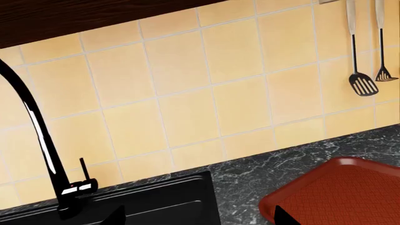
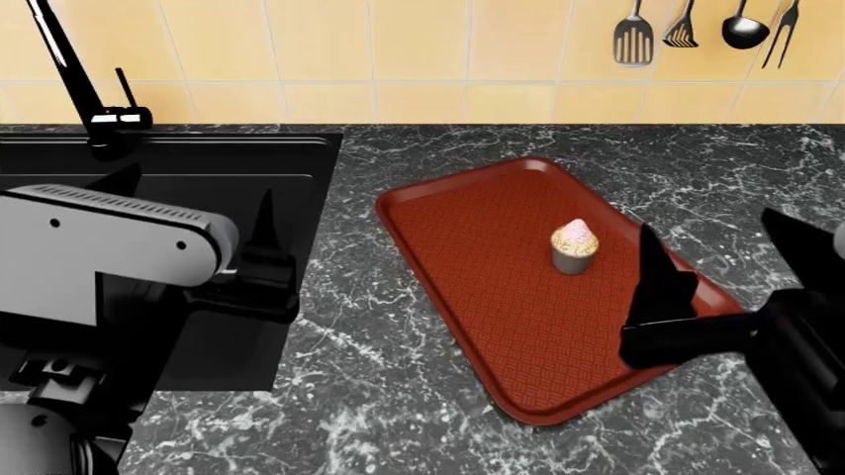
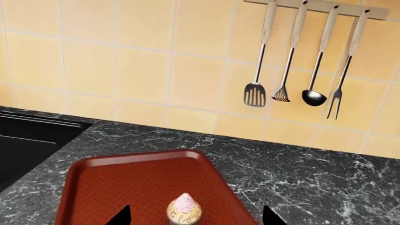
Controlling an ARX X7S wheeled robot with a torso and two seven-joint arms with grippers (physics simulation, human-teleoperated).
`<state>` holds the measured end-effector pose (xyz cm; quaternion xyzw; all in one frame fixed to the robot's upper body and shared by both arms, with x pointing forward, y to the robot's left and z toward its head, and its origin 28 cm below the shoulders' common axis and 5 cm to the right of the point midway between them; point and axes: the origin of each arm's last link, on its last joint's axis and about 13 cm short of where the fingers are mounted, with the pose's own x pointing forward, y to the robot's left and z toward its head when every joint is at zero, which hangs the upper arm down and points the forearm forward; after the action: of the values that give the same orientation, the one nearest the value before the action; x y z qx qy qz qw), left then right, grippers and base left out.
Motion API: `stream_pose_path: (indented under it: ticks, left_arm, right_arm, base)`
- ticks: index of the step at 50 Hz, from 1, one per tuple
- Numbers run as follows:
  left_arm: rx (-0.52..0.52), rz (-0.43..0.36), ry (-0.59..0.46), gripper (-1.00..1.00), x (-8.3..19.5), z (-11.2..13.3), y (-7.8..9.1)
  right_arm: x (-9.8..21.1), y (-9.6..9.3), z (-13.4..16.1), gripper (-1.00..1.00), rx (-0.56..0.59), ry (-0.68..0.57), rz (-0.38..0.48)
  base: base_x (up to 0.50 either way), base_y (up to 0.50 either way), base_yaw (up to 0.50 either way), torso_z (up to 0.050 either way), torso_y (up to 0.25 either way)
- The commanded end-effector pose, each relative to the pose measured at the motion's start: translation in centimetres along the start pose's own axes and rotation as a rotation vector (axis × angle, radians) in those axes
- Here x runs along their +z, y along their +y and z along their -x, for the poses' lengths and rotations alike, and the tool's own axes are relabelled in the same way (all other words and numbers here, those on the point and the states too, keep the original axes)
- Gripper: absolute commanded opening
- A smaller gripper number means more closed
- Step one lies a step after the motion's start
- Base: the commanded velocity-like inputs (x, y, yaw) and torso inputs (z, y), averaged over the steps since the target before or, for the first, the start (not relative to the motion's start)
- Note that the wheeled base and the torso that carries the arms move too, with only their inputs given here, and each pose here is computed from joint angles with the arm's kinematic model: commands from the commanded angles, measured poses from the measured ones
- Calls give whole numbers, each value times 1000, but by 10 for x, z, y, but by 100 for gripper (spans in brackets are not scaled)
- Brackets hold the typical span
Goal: Move the fresh-baked cupcake off the tray onto the counter, and place the bowl used for mixing into the sink.
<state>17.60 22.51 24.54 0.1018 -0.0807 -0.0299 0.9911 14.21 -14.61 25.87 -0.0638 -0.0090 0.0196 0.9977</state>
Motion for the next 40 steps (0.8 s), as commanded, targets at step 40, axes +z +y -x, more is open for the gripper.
stream_pose_path:
  ticks: [40]
  left_arm:
    - [-11,-2,16,100,-2,-2,-3]
  right_arm:
    - [5,-25,-103,100,88,416,-65]
  base:
    - [0,0,0,0,0]
